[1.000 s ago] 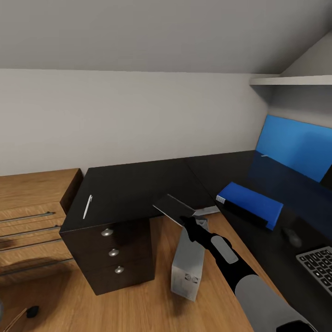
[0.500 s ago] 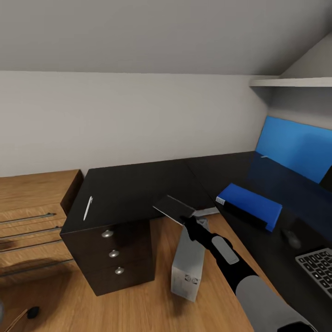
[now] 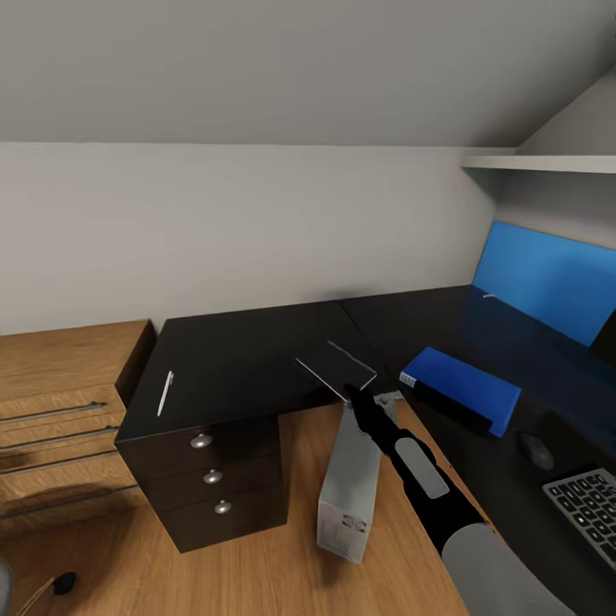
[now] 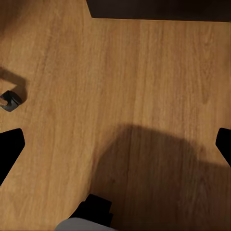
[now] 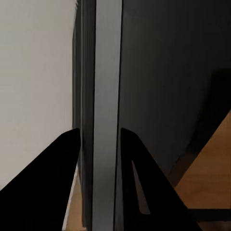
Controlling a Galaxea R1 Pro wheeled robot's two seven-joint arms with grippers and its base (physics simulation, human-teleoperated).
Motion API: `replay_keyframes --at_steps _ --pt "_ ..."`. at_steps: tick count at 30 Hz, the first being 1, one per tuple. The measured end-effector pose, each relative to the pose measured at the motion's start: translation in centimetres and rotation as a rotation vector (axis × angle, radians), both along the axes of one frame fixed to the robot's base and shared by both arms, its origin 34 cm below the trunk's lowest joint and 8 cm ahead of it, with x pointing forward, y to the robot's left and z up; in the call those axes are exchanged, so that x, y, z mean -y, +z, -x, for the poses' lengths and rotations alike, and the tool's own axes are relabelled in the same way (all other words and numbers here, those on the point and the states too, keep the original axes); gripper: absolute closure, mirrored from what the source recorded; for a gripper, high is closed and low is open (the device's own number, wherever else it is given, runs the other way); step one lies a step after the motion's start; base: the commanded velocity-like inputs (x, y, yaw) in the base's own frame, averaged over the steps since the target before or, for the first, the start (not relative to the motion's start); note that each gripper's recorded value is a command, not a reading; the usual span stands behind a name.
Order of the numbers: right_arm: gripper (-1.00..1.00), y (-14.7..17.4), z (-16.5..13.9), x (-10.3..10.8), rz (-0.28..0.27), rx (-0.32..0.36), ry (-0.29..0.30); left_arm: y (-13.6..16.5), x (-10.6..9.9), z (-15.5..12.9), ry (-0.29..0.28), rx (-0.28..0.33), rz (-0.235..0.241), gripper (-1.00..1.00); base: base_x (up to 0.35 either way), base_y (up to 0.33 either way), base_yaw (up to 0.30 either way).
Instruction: In the bedroom, organize the workspace by keeping the computer under the desk, ensuring the monitor is on the desk, placing the keyboard on the desk next to the monitor, placing the mouse on the desk next to the keyboard, moving the folder from the swivel chair onto the desk next to the mouse, stacking the notebook on top of the folder with the pen on top of the notebook, and positioning the swivel chair next to the desk.
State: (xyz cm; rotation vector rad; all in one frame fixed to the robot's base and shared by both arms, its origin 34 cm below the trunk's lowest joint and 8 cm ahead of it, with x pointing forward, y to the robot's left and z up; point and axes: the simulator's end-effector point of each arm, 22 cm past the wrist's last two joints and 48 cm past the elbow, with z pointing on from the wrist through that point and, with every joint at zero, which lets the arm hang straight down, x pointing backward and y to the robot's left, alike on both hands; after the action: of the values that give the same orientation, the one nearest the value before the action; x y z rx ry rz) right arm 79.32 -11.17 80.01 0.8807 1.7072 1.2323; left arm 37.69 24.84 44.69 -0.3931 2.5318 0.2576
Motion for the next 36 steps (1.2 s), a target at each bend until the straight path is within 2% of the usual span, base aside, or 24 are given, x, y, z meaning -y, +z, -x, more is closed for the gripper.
replay_keyframes --at_steps 3,7,9,11,13,14,18,19,20,24,30,36 --pt "1.0 1.6 0.3 1.3 0.003 0.039 -0.036 0.5 0.0 0.0 0.0 0.0 0.0 -1.0 0.0 0.0 0.0" --pt "1.0 4.7 0.6 5.0 0.034 0.116 -0.151 1.3 0.0 -0.1 0.0 0.0 0.0 -1.0 0.0 0.0 0.0" --pt "1.0 5.9 1.0 7.2 0.045 0.138 -0.229 1.6 0.0 -0.1 0.0 0.0 0.0 -1.0 0.0 0.0 0.0" --pt "1.0 7.6 1.6 10.8 0.05 0.157 -0.355 2.0 0.0 -0.1 0.0 -0.001 0.0 -1.0 0.0 0.0 0.0" --pt "1.0 8.3 2.0 12.5 0.05 0.156 -0.417 2.3 0.0 -0.1 0.0 -0.001 0.0 -1.0 0.0 0.0 0.0" --pt "1.0 8.5 2.3 14.1 0.049 0.147 -0.469 2.5 0.0 -0.2 0.0 -0.001 0.0 -1.0 0.0 0.0 0.0" --pt "1.0 8.9 2.8 17.5 0.038 0.119 -0.572 3.2 0.0 -0.2 0.0 -0.001 0.0 -1.0 0.0 0.0 -0.003" --pt "1.0 9.0 3.0 18.8 0.033 0.112 -0.607 3.3 0.0 -0.2 0.0 -0.002 0.0 -1.0 0.0 0.0 -0.129" --pt "1.0 9.1 3.4 21.1 0.022 0.101 -0.665 3.5 0.0 -0.2 0.0 -0.001 0.0 -1.0 0.0 0.0 -0.173" --pt "1.0 9.4 3.6 22.3 0.015 0.096 -0.695 3.9 0.0 -0.2 0.0 -0.002 0.0 -1.0 0.0 0.0 -0.211" --pt "1.0 9.3 3.7 22.7 0.012 0.092 -0.706 3.9 0.0 -0.2 0.001 0.0 0.0 -1.0 0.0 0.0 -0.229" --pt "1.0 9.3 3.7 23.0 -0.003 0.092 -0.713 3.9 0.0 -0.3 0.002 0.001 0.0 -1.0 0.0 0.0 -0.074"
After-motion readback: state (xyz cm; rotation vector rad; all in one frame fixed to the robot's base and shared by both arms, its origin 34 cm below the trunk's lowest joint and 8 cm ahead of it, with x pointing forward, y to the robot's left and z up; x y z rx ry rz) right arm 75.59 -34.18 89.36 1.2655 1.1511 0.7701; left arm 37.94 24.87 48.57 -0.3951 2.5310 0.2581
